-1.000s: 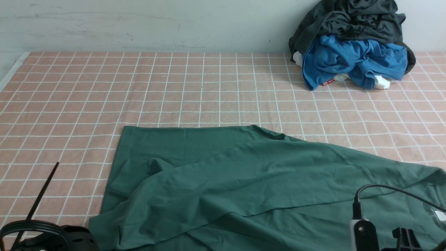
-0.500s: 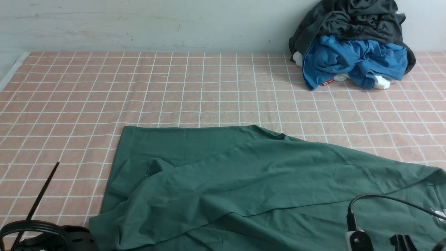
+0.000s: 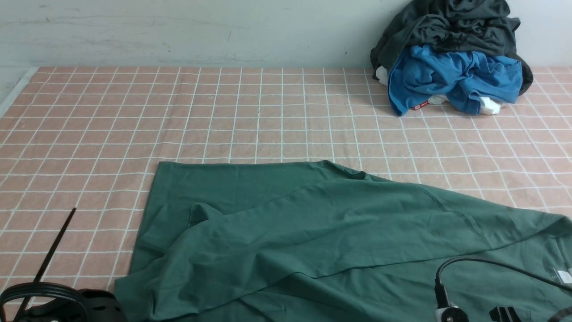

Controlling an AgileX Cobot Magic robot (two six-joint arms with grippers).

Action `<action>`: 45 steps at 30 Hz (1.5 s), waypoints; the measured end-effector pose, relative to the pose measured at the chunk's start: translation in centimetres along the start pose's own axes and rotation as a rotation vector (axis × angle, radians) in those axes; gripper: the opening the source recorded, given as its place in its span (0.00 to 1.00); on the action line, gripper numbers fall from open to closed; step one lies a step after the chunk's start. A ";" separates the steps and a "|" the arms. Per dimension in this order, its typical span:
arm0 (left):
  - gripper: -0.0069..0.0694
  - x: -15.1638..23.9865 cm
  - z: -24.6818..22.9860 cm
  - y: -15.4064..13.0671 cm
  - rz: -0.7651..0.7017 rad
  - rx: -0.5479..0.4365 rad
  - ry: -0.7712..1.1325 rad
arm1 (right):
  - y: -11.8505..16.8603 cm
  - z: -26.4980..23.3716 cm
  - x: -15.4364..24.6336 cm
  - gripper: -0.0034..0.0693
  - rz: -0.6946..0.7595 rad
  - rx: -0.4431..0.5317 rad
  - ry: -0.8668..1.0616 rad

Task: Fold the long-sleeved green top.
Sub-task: Use both arms simultaneously to clamp the lower edge of the clothing fabric, then use both arms to drag the lower edge of the fabric forward and fold it over the upper edge

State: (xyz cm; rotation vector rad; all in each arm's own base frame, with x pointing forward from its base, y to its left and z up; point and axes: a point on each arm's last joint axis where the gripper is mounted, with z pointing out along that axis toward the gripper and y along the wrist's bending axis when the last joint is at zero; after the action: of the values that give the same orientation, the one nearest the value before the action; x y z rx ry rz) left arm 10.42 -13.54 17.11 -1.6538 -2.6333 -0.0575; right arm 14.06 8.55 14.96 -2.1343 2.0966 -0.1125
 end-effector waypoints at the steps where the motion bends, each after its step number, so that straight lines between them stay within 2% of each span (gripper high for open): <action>1: 0.11 0.0 0.0 0.0 0.000 0.000 0.000 | 0.0 0.0 0.0 0.54 0.009 -0.003 0.002; 2: 0.11 0.0 0.0 0.0 0.000 0.000 0.000 | 0.0 0.0 0.0 0.52 0.018 -0.003 0.002; 6: 0.11 0.0 0.0 0.0 0.000 0.000 0.000 | -0.3 -0.1 -0.1 0.29 0.080 0.017 -0.002; 7: 0.11 0.0 0.0 0.0 0.000 0.000 0.000 | -0.4 -0.1 -0.2 0.27 0.083 0.020 -0.002; 9: 0.11 0.0 0.0 0.0 0.000 0.000 0.000 | -1.3 -0.7 -0.5 0.13 0.105 0.053 -0.011; 11: 0.11 0.0 0.0 0.0 0.000 0.000 0.000 | -2.0 -1.5 -0.9 0.08 0.119 0.074 -0.016; 19: 0.11 0.3 -0.8 1.7 -0.073 -0.010 0.041 | -4.9 -5.9 -2.1 0.07 0.220 0.096 -0.010; 25: 0.11 -1.3 -4.8 5.9 -0.164 -0.072 -0.054 | -7.2 -9.8 -3.1 0.07 0.248 0.150 -0.041; 29: 0.11 -2.4 -8.6 9.4 -0.204 -0.121 -0.150 | -9.8 -11.5 -2.8 0.07 0.343 0.194 -0.090; 32: 0.11 -3.0 -10.4 11.6 -0.229 -0.130 -0.171 | -11.9 -11.7 -2.1 0.07 0.436 0.184 -0.106; 35: 0.11 -3.8 -11.3 13.2 -0.248 -0.107 -0.167 | -13.4 -11.3 -1.6 0.07 0.516 0.133 -0.115; 39: 0.11 -4.4 -10.9 12.5 -0.219 -0.047 -0.160 | -13.9 -10.3 -1.4 0.07 0.542 0.080 -0.103; 41: 0.10 -4.7 -9.2 9.9 -0.119 0.015 -0.114 | -14.0 -10.0 -1.4 0.07 0.544 0.061 -0.101; 45: 0.09 -4.5 -6.2 6.1 0.029 0.061 -0.030 | -14.0 -10.1 -1.5 0.07 0.545 0.064 -0.105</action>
State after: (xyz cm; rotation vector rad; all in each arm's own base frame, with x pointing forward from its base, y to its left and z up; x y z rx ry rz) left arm 17.90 -15.30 23.22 -1.6854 -2.6039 0.0484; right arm 26.29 9.68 27.15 -1.4311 2.4778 -0.0033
